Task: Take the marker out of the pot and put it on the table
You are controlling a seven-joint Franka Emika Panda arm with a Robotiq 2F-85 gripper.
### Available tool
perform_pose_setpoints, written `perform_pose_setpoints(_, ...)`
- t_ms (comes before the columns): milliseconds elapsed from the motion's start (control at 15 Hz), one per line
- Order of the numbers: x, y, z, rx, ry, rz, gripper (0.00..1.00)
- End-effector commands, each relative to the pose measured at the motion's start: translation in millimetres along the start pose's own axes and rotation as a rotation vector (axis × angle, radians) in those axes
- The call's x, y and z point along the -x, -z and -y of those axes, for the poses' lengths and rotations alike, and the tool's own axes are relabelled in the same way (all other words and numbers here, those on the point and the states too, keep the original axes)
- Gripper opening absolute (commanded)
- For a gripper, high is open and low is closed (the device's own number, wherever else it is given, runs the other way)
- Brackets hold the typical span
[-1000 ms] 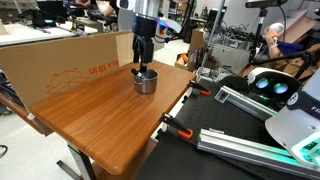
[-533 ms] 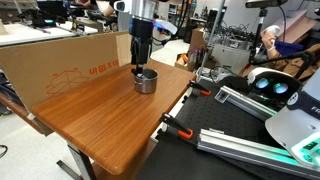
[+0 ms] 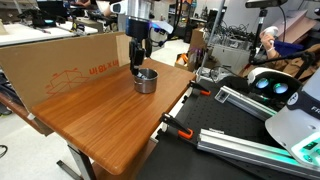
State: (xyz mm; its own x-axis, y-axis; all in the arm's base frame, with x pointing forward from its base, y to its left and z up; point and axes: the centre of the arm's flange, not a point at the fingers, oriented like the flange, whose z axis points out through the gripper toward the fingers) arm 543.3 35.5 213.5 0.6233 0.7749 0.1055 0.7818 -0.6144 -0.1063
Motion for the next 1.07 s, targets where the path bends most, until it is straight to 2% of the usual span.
perform_pose_setpoints(0,-6,-1,-8,-0.026,-0.006,0.020,0.14)
perform_pose_setpoints(133,-6,0,-10,-0.030,-0.013,0.017,0.00)
perform_pose_setpoints(267,-7,-1,-10,-0.018,-0.037,0.007,0.05)
perform_pose_setpoints(733,0,8,2,-0.004,-0.121,-0.020,0.05)
perform_pose_setpoints(1000,4,22,16,0.055,-0.202,-0.076,0.05)
